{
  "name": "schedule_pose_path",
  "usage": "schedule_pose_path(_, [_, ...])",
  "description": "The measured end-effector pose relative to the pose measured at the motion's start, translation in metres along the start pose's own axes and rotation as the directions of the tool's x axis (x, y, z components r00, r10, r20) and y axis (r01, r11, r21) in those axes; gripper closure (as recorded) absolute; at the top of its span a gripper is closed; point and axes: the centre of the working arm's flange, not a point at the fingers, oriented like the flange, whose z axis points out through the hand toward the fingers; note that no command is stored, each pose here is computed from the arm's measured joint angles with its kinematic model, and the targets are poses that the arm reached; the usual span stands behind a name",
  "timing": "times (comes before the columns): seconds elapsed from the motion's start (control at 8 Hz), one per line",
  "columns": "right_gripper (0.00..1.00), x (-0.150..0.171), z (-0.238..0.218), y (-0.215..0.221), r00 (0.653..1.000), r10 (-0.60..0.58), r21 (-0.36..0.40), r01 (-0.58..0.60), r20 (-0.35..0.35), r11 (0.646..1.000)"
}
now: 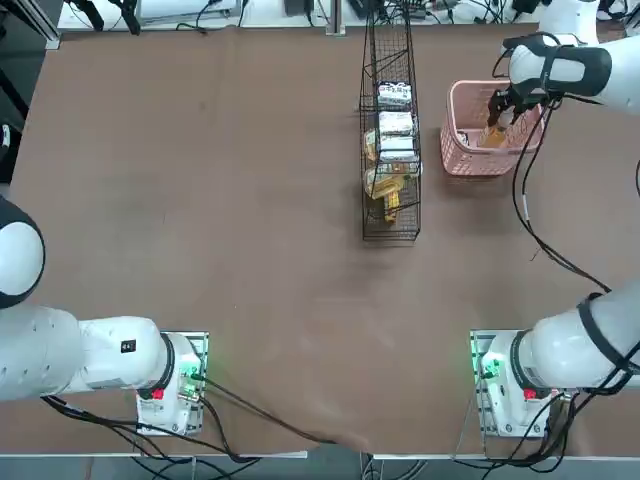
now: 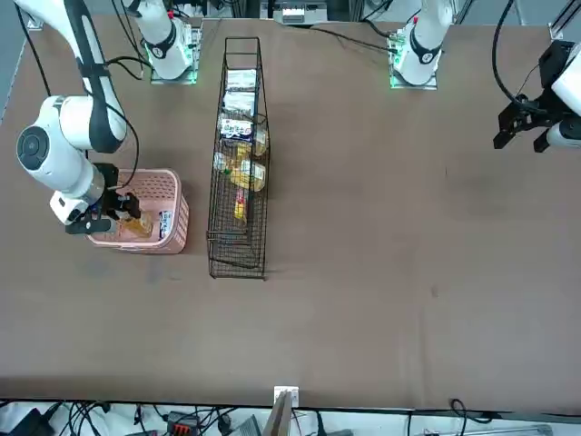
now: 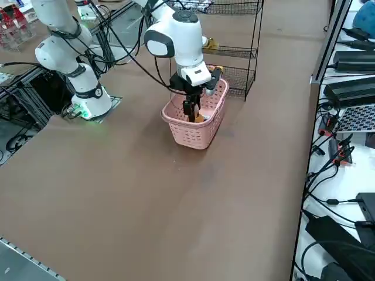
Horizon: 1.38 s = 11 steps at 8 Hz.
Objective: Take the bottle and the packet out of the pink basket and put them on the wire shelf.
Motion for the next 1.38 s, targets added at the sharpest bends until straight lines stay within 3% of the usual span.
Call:
schedule_pose_path(0.88, [0.33,-0.0016,0.002,-0.0001,0.999,0.035,0.0,-0.035,0.007,0.999])
schedule_pose_path(1.38, [0.44,-0.0017,0.0018,0.0001,0.999,0.035,0.0,-0.035,0.008,0.999])
